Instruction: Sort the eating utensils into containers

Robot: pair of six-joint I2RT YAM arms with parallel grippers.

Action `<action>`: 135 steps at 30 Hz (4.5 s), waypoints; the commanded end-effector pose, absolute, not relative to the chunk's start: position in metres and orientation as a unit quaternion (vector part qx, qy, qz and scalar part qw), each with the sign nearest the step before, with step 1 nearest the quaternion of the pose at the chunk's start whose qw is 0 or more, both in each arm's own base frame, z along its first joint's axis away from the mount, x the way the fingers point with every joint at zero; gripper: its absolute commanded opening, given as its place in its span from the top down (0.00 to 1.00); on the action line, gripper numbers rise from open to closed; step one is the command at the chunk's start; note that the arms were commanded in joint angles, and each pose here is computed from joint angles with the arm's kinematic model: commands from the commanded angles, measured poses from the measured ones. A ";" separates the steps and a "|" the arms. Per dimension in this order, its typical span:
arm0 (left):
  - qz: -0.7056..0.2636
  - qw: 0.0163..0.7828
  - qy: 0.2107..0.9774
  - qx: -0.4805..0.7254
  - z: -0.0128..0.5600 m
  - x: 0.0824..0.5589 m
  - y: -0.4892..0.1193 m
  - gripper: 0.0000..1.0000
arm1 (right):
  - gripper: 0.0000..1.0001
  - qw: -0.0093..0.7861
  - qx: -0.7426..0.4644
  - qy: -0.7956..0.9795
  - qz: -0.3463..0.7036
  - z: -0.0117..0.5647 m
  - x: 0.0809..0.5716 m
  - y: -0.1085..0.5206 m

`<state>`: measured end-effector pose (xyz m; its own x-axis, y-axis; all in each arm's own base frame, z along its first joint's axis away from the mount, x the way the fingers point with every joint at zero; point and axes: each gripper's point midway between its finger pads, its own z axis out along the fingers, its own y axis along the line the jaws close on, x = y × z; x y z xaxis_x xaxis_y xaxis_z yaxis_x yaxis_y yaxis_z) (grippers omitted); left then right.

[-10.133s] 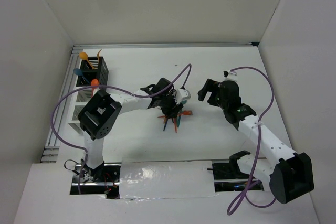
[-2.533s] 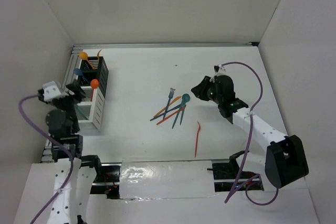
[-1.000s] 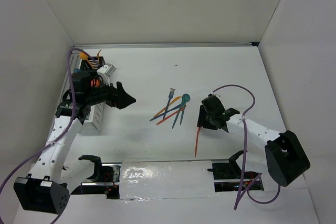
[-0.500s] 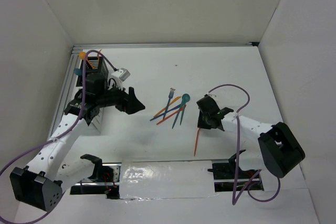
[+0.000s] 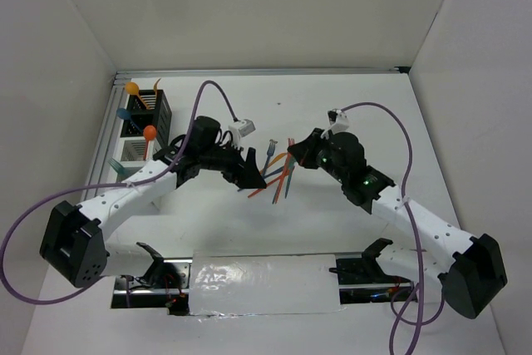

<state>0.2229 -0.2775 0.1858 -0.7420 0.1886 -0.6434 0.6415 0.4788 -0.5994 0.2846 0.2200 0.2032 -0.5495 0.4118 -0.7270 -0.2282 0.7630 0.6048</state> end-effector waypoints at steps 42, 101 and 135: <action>-0.212 0.697 0.679 0.086 0.350 0.367 0.002 0.92 | 0.00 0.500 0.092 0.818 0.268 0.242 0.324 0.178; -0.389 0.480 0.720 0.315 0.266 0.257 -0.199 0.19 | 0.25 0.428 0.010 0.879 0.210 0.106 0.364 0.180; -0.475 0.393 0.747 0.249 0.253 0.273 -0.237 0.23 | 1.00 0.444 -0.012 0.861 0.249 0.118 0.414 0.196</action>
